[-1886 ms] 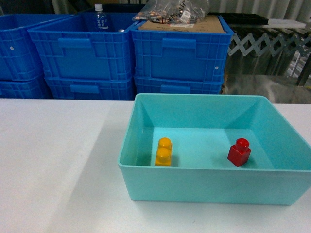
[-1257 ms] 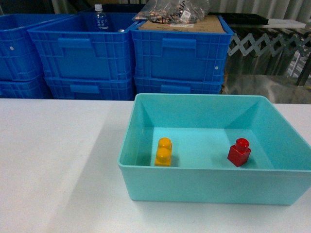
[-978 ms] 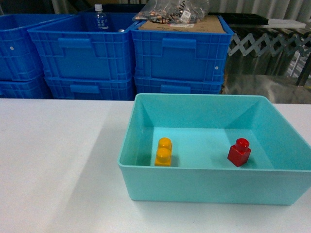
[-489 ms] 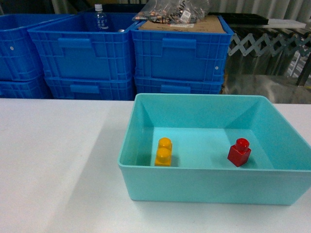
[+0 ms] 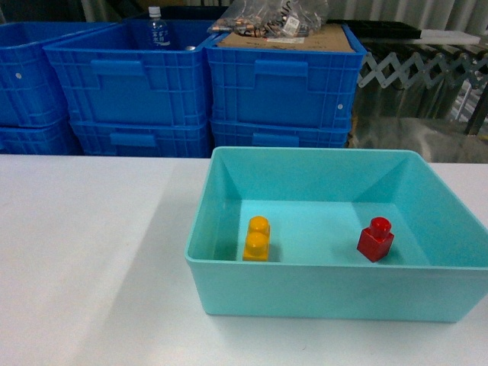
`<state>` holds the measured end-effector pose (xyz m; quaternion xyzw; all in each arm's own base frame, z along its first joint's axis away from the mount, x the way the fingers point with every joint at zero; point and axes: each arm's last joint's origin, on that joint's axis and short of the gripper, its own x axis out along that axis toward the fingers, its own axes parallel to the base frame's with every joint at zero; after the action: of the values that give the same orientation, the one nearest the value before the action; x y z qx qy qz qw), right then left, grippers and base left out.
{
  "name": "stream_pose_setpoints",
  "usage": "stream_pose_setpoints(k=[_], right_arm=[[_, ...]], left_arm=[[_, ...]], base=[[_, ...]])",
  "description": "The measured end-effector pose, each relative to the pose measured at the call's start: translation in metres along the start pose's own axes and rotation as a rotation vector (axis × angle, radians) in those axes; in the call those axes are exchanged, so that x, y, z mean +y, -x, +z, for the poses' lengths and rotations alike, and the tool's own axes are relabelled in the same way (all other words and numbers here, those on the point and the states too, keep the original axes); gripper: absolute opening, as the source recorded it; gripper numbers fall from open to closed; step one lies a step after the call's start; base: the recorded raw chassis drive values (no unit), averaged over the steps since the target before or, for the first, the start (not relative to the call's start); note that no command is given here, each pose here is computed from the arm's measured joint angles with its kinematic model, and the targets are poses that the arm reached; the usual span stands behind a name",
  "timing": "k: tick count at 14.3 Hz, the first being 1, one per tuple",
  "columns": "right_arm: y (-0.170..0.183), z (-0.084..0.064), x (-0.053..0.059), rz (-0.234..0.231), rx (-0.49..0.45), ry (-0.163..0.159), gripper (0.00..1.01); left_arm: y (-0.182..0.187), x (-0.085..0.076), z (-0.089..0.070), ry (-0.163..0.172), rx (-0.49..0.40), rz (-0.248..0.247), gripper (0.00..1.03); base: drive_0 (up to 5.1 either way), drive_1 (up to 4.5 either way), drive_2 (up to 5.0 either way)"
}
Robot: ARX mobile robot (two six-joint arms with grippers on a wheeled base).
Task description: Pick red block from blue box to shelf
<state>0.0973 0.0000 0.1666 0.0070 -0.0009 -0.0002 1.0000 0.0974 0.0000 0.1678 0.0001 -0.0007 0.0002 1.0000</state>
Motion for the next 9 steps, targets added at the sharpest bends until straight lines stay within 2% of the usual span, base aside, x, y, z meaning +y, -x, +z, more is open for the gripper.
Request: stream_pose_setpoints(k=[9], right_arm=[[0.0000,0.0000,0.0000,0.000,0.000,0.000,0.98]], left_arm=[[0.0000,0.0000,-0.0002,0.000,0.001,0.000,0.98]], base=[[0.0,0.00,0.0]])
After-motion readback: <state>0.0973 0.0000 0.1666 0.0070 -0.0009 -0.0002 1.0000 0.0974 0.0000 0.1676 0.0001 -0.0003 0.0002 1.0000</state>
